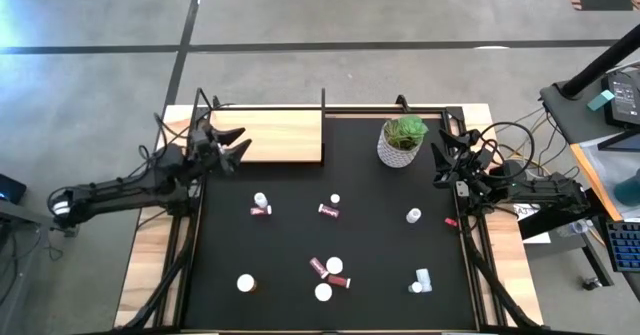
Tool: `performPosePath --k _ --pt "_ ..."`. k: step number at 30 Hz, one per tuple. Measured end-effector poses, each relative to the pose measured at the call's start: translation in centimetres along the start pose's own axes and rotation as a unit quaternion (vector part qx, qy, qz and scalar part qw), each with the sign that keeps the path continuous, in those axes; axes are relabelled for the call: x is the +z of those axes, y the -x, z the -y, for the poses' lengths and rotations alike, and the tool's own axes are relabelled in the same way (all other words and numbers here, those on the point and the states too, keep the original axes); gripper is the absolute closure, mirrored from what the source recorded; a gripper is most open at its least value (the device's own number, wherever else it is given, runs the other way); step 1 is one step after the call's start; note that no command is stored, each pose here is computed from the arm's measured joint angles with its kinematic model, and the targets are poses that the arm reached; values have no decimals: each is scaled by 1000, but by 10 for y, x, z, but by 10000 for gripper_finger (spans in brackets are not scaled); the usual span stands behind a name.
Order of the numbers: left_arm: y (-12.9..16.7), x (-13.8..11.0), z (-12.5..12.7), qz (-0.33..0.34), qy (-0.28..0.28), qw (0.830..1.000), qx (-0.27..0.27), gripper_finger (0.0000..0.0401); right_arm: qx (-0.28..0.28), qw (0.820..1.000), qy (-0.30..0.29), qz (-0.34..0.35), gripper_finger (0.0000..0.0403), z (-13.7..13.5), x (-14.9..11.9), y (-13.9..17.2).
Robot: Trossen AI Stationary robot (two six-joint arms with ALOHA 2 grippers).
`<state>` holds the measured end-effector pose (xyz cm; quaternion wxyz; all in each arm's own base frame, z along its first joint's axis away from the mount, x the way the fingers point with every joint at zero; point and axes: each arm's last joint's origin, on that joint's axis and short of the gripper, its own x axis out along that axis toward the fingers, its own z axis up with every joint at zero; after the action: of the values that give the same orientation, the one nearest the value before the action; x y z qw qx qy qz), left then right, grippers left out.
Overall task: Pick and place medicine bottles onto shelf by color
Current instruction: Put the top white pill bottle on the shelf
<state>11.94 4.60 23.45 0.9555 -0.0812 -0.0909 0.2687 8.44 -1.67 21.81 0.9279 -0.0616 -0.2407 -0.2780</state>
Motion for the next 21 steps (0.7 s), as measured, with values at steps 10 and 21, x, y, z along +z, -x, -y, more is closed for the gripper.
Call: performPosePath --k 10,21 --pt "-43 28 14 -136 -38 989 48 198 0 1000 0 0 188 0 0 0" --pt "-75 33 20 -294 57 935 192 198 0 1000 0 -1 188 0 0 0"
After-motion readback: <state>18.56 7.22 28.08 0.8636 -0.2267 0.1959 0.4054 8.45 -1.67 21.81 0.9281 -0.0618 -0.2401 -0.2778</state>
